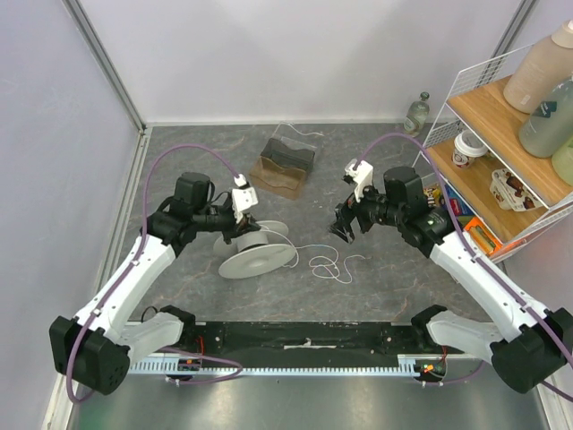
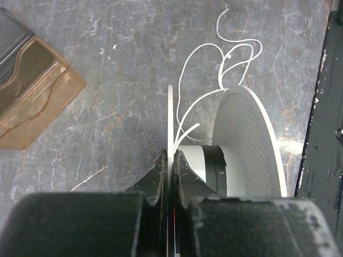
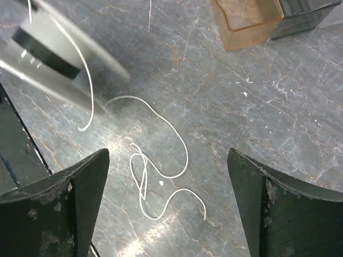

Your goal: Wrap the cables

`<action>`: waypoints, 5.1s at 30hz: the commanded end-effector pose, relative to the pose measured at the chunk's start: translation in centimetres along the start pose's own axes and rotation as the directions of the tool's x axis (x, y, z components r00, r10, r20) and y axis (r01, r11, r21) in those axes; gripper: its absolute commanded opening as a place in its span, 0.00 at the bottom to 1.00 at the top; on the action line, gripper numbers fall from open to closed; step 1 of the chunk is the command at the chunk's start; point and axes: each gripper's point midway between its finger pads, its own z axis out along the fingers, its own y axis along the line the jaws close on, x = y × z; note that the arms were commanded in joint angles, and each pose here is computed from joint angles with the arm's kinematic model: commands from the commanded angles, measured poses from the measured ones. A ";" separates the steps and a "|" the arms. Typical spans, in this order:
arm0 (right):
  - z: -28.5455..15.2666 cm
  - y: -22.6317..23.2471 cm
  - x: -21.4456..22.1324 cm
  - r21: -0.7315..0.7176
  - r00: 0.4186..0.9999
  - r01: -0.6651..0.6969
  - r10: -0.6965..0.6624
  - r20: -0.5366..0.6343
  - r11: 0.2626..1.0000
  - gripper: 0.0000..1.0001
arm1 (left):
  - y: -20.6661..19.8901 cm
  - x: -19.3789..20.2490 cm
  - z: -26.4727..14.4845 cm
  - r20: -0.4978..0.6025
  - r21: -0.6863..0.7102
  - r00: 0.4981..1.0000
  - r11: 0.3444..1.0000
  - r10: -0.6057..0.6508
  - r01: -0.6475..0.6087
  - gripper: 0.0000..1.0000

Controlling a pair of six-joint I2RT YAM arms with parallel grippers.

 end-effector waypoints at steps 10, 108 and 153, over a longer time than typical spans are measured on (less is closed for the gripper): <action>-0.5 0.9 7.9 -0.161 0.951 0.199 -0.230 -0.207 0.967 0.98 | 5.4 -4.4 -3.3 0.153 -0.110 0.967 0.968 -0.205 0.223 0.02; 4.7 5.5 -4.1 -0.161 0.897 0.276 -0.194 0.398 0.948 0.98 | 9.2 -26.7 -21.3 0.752 0.028 0.493 0.769 -0.437 0.639 0.02; 6.1 13.9 5.7 -0.443 0.833 0.542 -0.526 0.171 0.714 0.00 | 16.4 -18.8 -22.1 0.818 -0.287 0.472 0.480 -0.327 0.829 0.02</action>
